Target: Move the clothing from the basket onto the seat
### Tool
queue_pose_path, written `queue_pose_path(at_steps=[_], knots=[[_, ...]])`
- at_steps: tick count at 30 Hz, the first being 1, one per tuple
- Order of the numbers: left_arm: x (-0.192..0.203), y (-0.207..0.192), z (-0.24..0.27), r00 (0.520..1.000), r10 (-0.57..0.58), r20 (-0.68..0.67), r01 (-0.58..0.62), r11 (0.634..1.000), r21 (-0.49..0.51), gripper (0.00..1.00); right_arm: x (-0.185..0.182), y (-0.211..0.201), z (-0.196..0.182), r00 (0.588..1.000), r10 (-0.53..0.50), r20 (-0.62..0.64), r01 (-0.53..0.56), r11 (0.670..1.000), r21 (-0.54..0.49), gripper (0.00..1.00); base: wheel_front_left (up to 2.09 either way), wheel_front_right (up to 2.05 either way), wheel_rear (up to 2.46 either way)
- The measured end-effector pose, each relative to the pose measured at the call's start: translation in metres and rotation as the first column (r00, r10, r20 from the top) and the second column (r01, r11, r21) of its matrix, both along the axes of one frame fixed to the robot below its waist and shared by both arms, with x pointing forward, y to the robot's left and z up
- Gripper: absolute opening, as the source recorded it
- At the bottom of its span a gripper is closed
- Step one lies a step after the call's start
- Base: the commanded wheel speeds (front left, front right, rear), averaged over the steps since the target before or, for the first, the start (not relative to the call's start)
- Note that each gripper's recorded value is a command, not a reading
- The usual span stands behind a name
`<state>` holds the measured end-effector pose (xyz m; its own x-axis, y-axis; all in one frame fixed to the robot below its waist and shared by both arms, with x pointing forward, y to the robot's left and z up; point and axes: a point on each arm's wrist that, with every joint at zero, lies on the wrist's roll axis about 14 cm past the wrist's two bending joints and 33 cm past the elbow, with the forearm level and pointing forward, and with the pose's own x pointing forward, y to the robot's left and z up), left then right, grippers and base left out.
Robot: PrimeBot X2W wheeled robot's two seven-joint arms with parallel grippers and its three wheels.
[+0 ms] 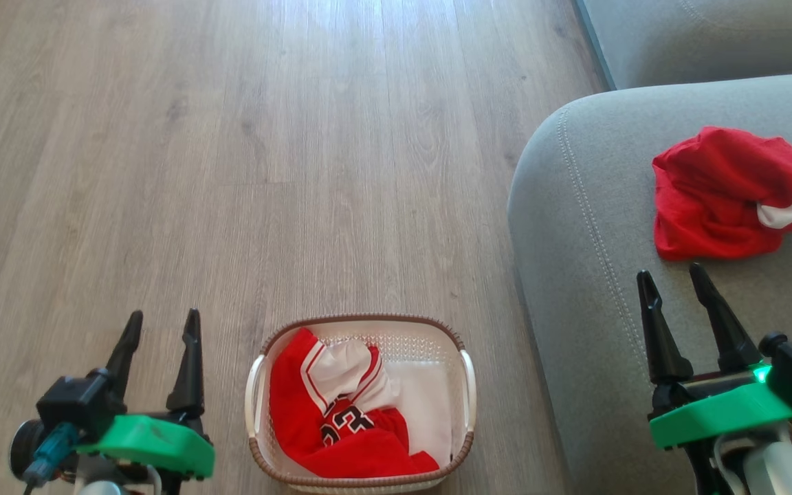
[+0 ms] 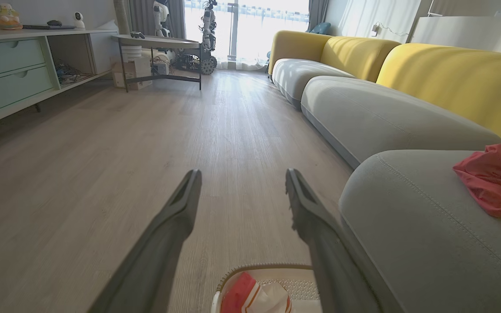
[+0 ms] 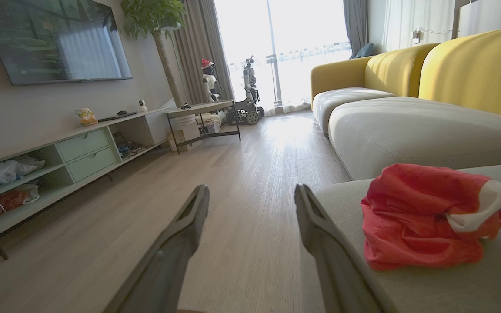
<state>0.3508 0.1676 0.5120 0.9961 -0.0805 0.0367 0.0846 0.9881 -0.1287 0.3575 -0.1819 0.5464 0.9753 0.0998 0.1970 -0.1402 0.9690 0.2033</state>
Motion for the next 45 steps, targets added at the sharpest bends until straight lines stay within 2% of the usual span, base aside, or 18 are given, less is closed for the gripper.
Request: queue_pose_path(at_steps=[21,31,38,45], knots=[[0.007,-0.009,-0.005,0.999,-0.034,-0.007,0.034,0.999,0.0,1.0,0.0,-0.002,-0.005,1.0,-0.005,-0.016,0.005,1.0,0.0,1.0,0.0,0.0,0.0],[0.022,-0.018,-0.024,0.996,-0.071,-0.057,0.073,0.997,0.036,1.0,0.005,-0.007,-0.02,0.998,-0.024,-0.064,0.024,1.0,-0.008,1.0,0.0,0.0,0.0],[0.053,-0.037,-0.031,0.987,-0.149,-0.064,0.153,0.987,0.056,1.0,0.019,-0.01,-0.027,0.996,-0.039,-0.081,0.038,0.999,-0.013,1.0,0.0,0.0,0.0],[0.073,-0.064,-0.071,0.953,-0.252,-0.167,0.265,0.962,0.062,1.0,0.036,-0.012,-0.039,0.992,-0.058,-0.109,0.058,0.998,-0.008,1.0,0.0,0.0,0.0]])
